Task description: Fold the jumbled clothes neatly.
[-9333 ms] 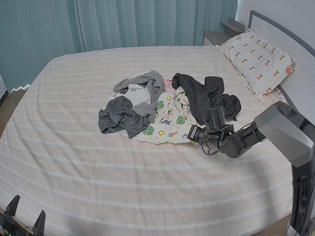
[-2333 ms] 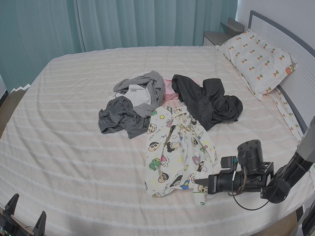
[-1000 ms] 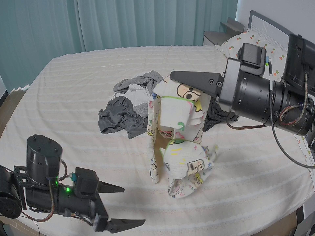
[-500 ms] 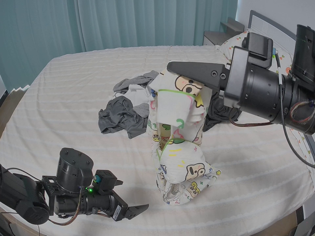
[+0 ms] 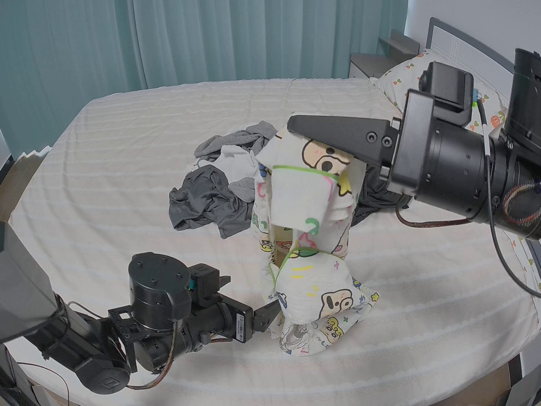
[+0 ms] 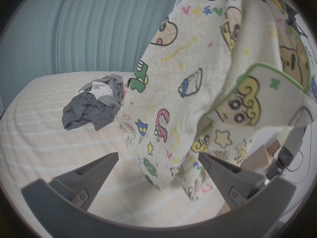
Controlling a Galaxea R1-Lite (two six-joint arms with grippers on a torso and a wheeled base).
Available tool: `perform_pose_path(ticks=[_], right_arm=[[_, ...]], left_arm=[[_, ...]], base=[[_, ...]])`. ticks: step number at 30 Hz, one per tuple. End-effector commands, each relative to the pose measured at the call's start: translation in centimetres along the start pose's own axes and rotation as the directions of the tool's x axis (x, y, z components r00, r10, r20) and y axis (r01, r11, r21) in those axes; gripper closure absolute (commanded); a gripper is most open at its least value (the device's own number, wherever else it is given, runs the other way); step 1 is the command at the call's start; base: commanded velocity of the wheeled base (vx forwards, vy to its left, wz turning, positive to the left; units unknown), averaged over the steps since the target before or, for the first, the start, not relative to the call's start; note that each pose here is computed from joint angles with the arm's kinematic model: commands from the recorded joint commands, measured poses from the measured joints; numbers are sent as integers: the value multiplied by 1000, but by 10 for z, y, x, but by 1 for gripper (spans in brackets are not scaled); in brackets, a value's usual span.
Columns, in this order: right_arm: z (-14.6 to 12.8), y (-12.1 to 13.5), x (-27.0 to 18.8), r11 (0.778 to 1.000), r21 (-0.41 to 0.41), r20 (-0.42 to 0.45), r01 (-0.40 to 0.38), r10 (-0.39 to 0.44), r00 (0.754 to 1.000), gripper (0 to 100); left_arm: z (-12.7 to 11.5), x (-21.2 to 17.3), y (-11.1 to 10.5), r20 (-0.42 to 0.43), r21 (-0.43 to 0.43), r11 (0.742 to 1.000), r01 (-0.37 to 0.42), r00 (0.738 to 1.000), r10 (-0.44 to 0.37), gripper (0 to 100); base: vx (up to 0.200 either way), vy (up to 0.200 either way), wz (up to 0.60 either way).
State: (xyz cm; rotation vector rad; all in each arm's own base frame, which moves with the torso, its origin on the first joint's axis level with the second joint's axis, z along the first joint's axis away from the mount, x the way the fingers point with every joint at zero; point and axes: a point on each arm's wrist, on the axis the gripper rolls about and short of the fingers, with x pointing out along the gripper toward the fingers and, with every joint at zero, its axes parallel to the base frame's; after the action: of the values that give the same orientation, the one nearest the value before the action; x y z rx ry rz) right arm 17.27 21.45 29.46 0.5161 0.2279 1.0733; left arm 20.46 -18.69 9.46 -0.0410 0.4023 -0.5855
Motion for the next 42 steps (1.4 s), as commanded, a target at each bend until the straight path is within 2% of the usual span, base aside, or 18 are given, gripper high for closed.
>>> perform_pose_path(ticks=[1,5,6,9,13,21,33,39,42], right_arm=[[-1,1,-1,1000,1,-1,-3,3,1000,100],[0,1,-2,1000,-2,2,-3,3,1000,100],[1,2,-3,1000,-2,4,-8,8,1000,100],[2,3,-4,1000,-3,8,-10,10,1000,100],[3,4,-7,1000,-5,13,-15,15,1000,100],[5,6,-9,1000,-7,21,-21,21,1000,100],[9,11,-14,999,-13,39,-32,32,999,100],[9,14,-15,999,-33,38,-42,43,998,100],[9,14,-15,998,-36,38,-41,43,998,100]], left_arm=[[-10,12,-8,0,-14,1000,-24,1000,24,0],[-3,15,-19,89,-21,993,-113,989,115,0],[1,20,-22,131,-29,987,-157,978,160,0],[5,28,-28,194,-54,976,-209,957,216,0],[8,33,-32,239,-59,973,-223,943,230,0],[-3,59,-34,217,-46,971,-235,946,240,0],[-49,86,-26,89,19,959,-282,956,279,0],[-56,97,-24,104,8,960,-280,955,278,0],[-63,101,-23,83,18,959,-282,956,280,0]], base=[[0,0,0],[0,0,0],[0,0,0],[0,0,0],[0,0,0],[0,0,0],[0,0,0],[0,0,0],[0,0,0]])
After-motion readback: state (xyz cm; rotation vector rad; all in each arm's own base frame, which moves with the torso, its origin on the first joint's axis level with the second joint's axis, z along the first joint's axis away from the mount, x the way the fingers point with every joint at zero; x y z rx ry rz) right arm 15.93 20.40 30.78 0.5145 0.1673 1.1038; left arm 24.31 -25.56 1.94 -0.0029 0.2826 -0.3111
